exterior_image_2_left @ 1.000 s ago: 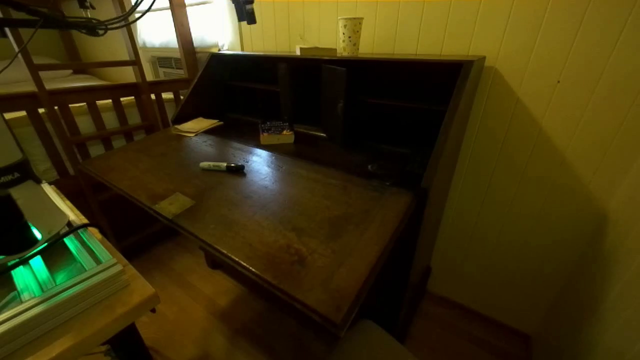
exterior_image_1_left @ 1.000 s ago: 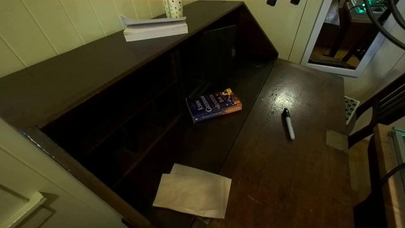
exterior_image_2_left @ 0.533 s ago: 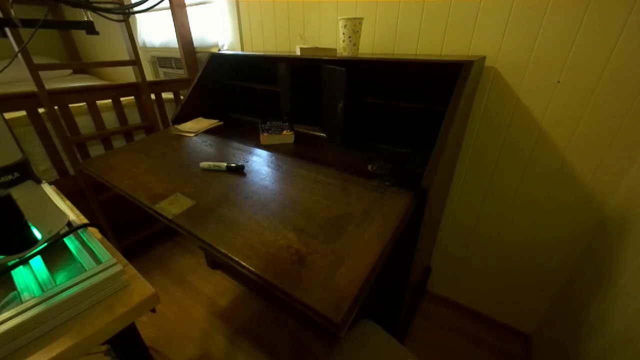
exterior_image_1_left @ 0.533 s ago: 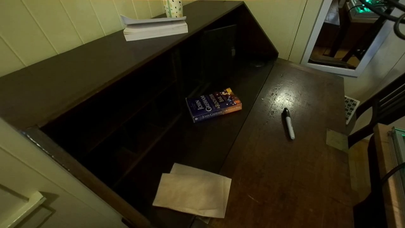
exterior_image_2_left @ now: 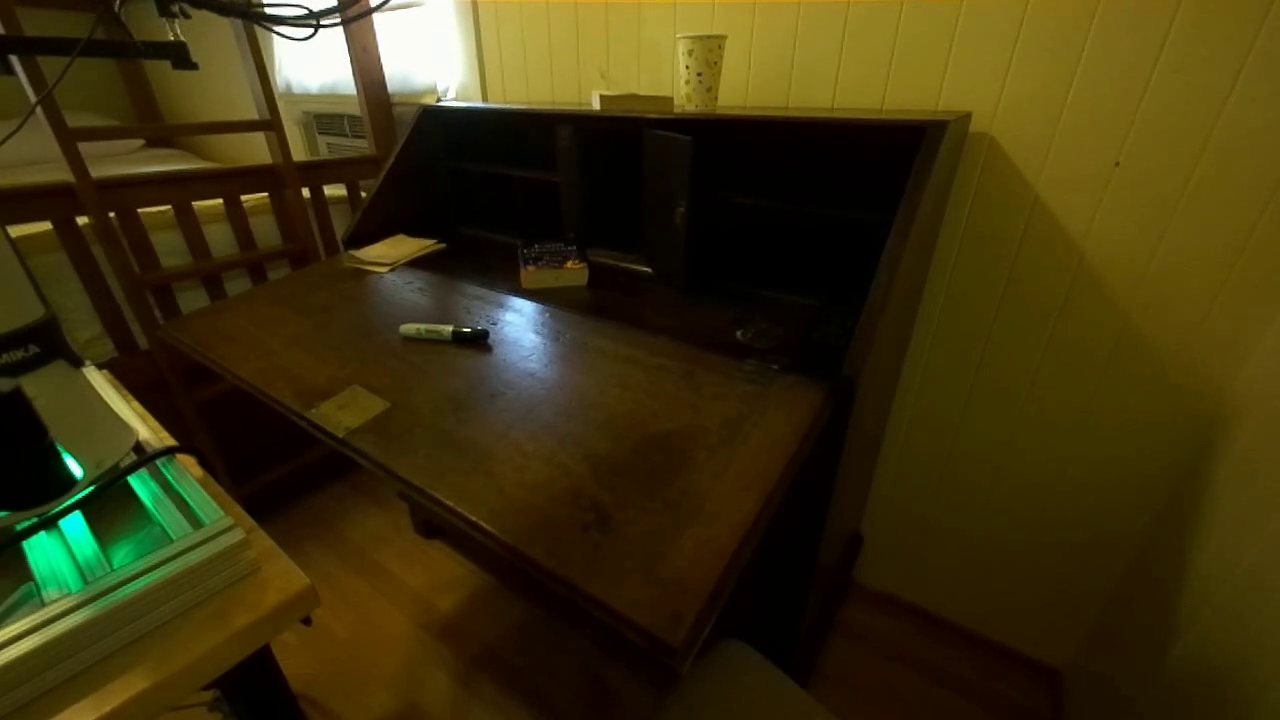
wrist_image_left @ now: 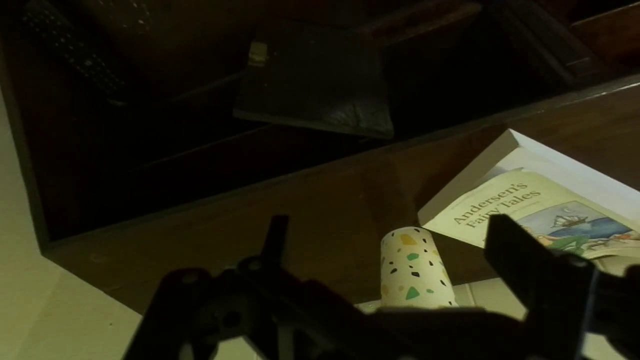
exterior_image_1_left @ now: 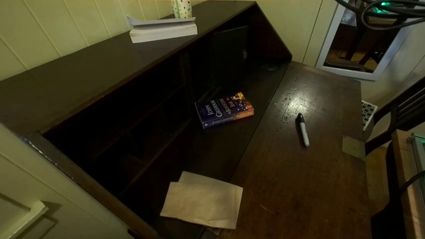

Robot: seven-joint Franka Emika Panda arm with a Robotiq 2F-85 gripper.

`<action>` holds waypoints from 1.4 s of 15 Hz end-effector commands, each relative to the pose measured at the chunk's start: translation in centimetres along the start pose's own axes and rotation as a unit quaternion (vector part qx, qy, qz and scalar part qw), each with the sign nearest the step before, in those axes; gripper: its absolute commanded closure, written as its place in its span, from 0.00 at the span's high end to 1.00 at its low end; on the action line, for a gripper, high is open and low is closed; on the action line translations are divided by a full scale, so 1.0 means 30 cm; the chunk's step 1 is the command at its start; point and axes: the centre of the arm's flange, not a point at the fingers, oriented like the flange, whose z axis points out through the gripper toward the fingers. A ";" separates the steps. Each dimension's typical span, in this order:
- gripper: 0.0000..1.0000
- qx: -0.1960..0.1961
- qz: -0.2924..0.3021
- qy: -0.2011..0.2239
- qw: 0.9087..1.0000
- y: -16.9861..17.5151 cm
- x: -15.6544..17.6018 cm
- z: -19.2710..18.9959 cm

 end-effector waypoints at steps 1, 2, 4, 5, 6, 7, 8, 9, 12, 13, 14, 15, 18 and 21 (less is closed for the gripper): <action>1.00 0.003 -0.004 0.000 1.000 -0.015 0.014 0.014; 1.00 0.005 -0.005 0.000 1.000 -0.026 0.025 0.027; 1.00 0.005 -0.007 0.000 1.000 -0.031 0.035 0.037; 1.00 0.005 -0.007 0.000 1.000 -0.031 0.036 0.036; 1.00 0.005 -0.007 0.001 1.000 -0.031 0.037 0.034; 1.00 0.005 -0.007 0.001 1.000 -0.031 0.038 0.033; 1.00 0.005 -0.007 0.002 1.000 -0.031 0.039 0.032; 1.00 0.001 -0.025 0.004 1.000 -0.055 0.058 0.050; 1.00 -0.002 -0.074 0.014 0.997 -0.090 0.119 0.098; 1.00 0.003 -0.093 0.021 0.995 -0.099 0.141 0.112; 1.00 0.004 -0.105 0.022 0.994 -0.107 0.160 0.125; 1.00 0.007 -0.121 0.028 0.992 -0.111 0.179 0.146; 1.00 0.013 -0.152 0.044 0.987 -0.124 0.235 0.199; 1.00 0.032 -0.165 0.057 0.984 -0.159 0.276 0.238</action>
